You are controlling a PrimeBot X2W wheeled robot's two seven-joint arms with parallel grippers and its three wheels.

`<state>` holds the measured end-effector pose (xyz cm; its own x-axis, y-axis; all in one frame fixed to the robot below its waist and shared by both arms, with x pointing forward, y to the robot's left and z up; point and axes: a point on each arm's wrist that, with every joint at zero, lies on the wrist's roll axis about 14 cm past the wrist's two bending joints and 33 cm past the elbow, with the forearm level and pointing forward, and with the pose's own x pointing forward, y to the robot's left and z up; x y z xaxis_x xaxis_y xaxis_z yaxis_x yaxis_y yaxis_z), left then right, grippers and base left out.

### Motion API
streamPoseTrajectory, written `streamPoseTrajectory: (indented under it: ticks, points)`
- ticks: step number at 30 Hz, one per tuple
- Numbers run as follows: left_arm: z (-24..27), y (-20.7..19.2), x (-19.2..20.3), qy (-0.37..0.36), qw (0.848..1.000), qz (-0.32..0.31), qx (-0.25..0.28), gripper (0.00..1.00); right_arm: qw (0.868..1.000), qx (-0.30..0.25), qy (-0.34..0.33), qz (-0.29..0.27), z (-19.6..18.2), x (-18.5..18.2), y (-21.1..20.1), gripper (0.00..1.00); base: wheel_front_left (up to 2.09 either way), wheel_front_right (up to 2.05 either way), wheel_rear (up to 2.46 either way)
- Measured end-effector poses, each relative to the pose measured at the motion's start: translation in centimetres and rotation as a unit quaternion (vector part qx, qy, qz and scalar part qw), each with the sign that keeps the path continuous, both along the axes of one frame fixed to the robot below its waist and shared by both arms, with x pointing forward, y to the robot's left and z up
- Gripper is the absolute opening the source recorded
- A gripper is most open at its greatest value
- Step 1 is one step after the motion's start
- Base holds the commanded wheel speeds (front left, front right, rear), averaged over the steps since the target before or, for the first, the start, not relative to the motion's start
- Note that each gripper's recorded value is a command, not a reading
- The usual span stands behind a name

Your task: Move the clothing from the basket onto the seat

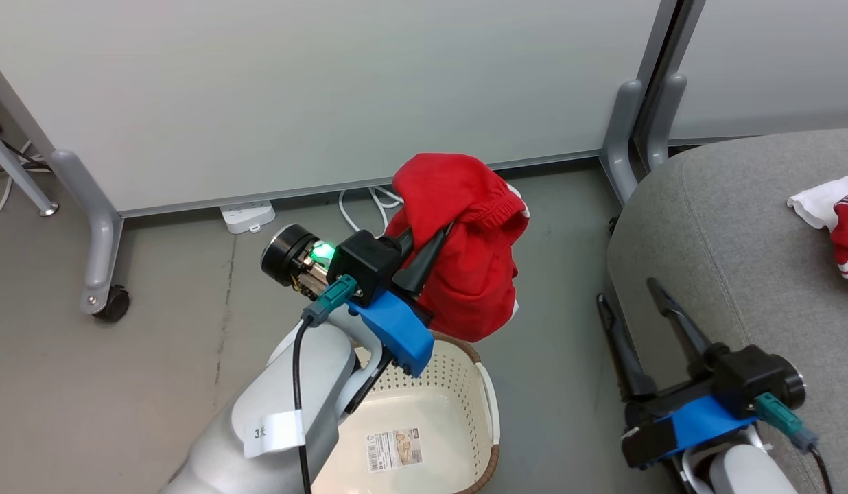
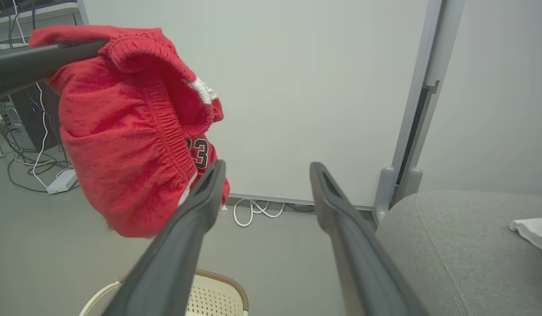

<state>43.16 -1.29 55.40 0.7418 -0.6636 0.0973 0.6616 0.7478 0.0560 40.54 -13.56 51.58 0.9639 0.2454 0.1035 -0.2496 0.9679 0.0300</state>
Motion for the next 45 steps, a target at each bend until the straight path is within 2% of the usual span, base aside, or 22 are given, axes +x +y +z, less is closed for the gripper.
streamPoseTrajectory:
  ticks: [9, 18, 38, 45]
  points:
    - [-0.5, 0.0, 0.4, 0.007, 1.0, 0.001, 0.0, 0.0, 0.997, 0.001, -0.001, 0.082, 0.1, 0.0, 5.5, 1.0, 0.0, 0.0, 0.0]
    - [-1.4, -0.4, 0.8, 0.016, 1.0, -0.003, 0.002, 0.0, 0.986, -0.011, -0.021, 0.165, 1.4, 1.2, 11.3, 1.0, 0.0, 0.0, 0.0]
    - [-2.2, -1.7, 1.1, 0.023, 0.999, -0.023, 0.005, 0.0, 0.978, -0.097, 0.023, 0.185, -2.5, 5.1, 13.2, 1.0, 0.0, 0.0, 0.0]
    - [-2.1, -1.5, 1.4, 0.024, 0.999, -0.021, 0.001, 0.0, 0.977, -0.085, 0.029, 0.191, -2.6, 5.7, 13.9, 1.0, 0.0, 0.0, 0.0]
